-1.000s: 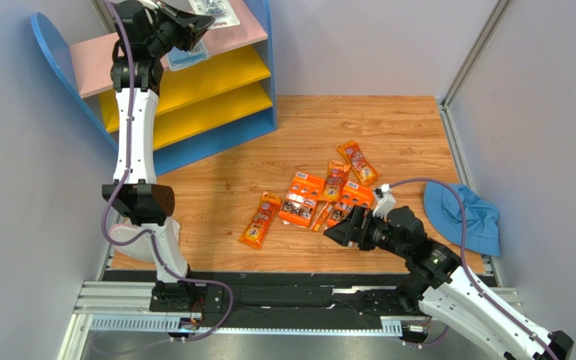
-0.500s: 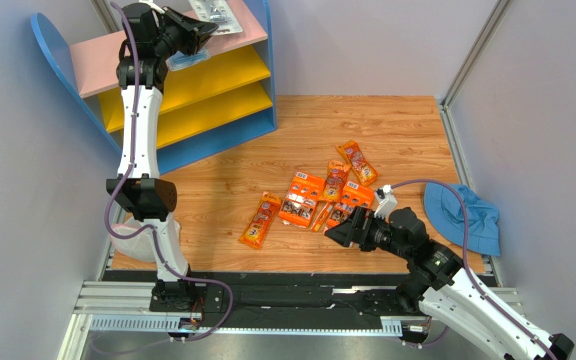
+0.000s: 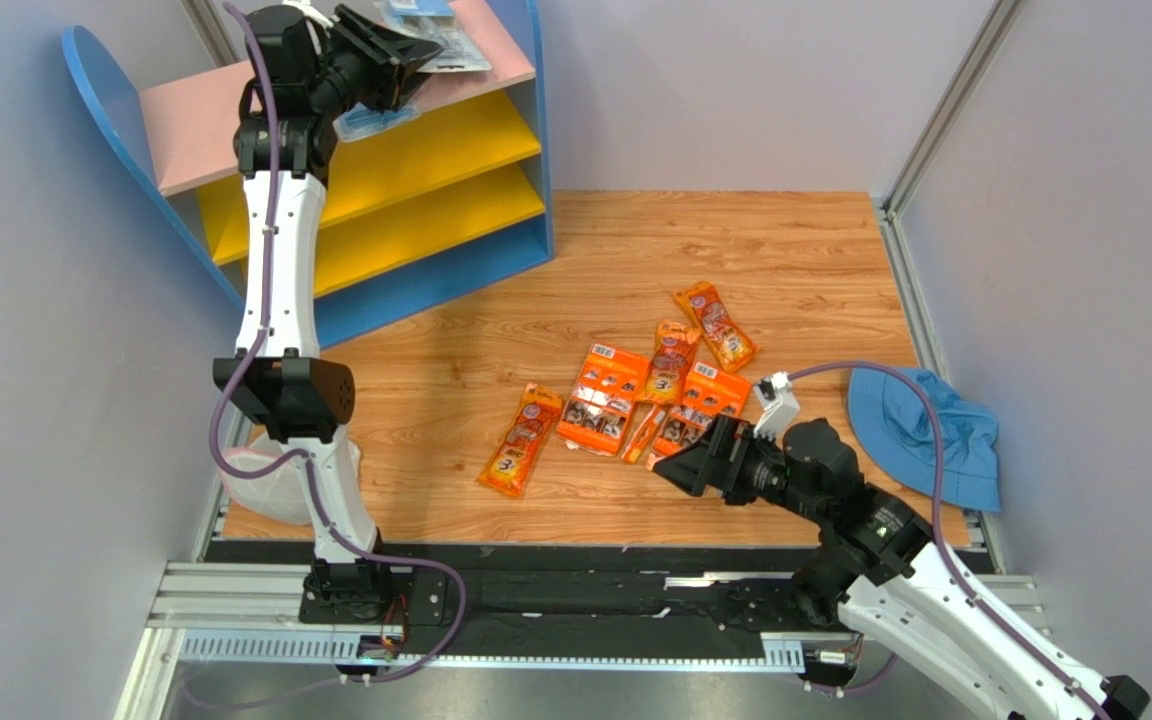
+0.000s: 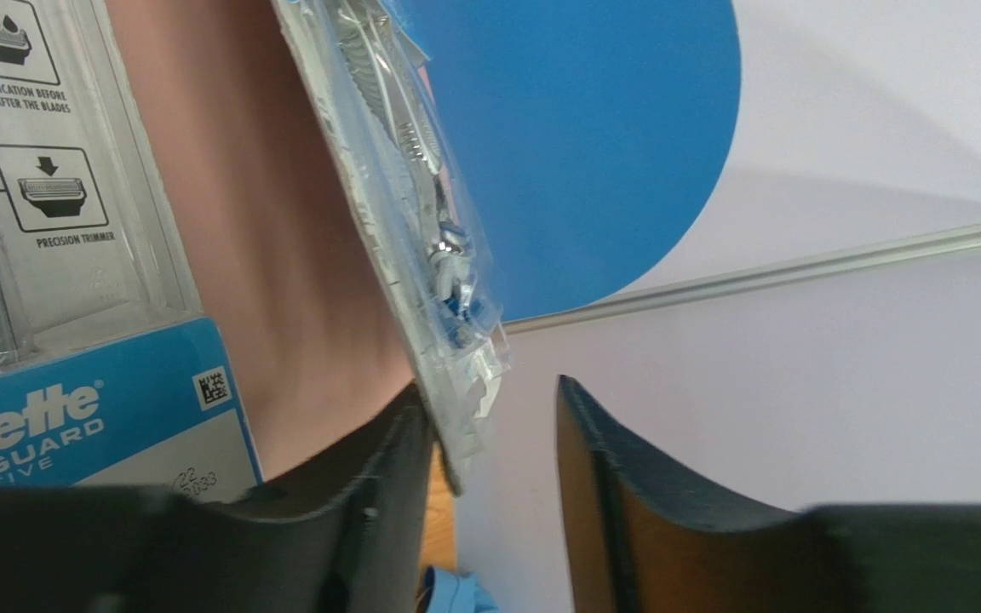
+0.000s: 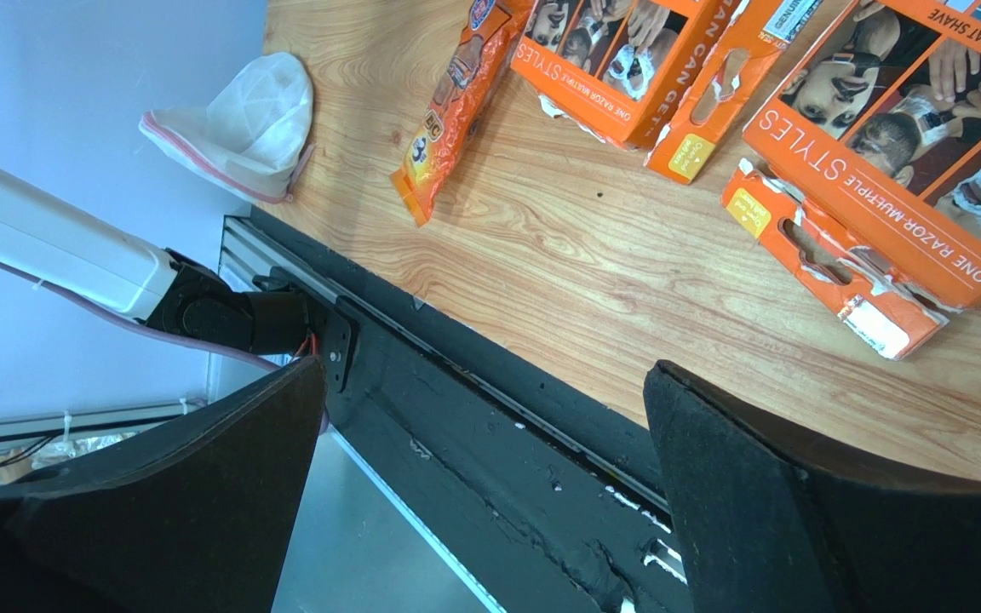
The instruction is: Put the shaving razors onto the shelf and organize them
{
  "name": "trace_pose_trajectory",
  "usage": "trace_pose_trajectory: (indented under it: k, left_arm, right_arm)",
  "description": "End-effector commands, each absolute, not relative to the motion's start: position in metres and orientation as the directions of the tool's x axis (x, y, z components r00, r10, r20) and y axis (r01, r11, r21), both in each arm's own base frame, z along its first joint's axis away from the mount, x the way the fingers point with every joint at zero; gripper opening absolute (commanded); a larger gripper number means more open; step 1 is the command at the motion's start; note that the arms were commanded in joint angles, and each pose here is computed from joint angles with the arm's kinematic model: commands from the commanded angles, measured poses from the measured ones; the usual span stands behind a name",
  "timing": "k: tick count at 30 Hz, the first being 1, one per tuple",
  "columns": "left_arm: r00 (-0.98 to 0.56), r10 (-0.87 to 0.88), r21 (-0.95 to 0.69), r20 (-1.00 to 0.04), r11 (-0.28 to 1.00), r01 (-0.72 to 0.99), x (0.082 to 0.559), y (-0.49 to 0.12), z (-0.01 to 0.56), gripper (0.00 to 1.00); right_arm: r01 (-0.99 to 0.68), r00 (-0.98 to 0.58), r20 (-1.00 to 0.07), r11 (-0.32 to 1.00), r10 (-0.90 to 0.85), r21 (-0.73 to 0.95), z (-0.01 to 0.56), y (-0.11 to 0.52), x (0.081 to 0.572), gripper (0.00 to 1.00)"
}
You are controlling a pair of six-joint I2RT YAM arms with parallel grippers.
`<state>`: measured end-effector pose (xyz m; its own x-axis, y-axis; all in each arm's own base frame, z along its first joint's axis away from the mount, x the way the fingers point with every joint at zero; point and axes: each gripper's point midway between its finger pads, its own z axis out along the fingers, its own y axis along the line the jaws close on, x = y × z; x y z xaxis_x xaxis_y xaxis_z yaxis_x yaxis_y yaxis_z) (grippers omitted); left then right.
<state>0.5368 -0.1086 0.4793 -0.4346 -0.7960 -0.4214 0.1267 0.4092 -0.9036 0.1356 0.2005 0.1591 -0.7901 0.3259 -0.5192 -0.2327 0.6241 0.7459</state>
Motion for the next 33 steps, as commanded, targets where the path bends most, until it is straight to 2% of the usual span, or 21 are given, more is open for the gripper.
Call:
trace_pose_trajectory:
  k: [1,2,3,6,17,23,33]
  left_arm:
    - [-0.394,-0.790,-0.883,-0.469,0.405,0.238,0.508,-0.112,0.528,0.55]
    - [-0.390,-0.790,-0.881,-0.472,0.405,0.245,0.506,-0.112,0.532,0.58]
    - [-0.386,-0.791,-0.879,-0.475,0.404,0.252,0.505,-0.112,0.535,0.67]
    - [-0.397,-0.779,-0.872,-0.485,0.399,0.282,0.499,-0.126,0.542,0.80]
    - [-0.414,-0.773,-0.873,-0.481,0.380,0.306,0.494,-0.143,0.548,0.82]
    - [-0.370,-0.769,-0.852,-0.521,0.441,0.281,0.491,-0.134,0.547,0.82]
    - [-0.437,-0.729,-0.850,-0.527,0.456,0.266,0.479,-0.148,0.532,0.82]
  right_arm:
    - [-0.235,-0.779,-0.528,0.625,0.337,0.745,0.162,0.198,0.137,1.00]
    - [-0.236,-0.780,-0.529,0.626,0.334,0.744,0.162,0.198,0.136,1.00]
    - [-0.237,-0.778,-0.530,0.624,0.337,0.745,0.163,0.198,0.136,1.00]
    - [-0.238,-0.776,-0.531,0.623,0.339,0.745,0.164,0.198,0.136,1.00]
    - [-0.242,-0.771,-0.537,0.623,0.342,0.744,0.167,0.195,0.135,1.00]
    - [-0.244,-0.771,-0.538,0.623,0.340,0.744,0.168,0.194,0.134,1.00]
    - [-0.259,-0.768,-0.556,0.641,0.318,0.723,0.181,0.198,0.140,1.00]
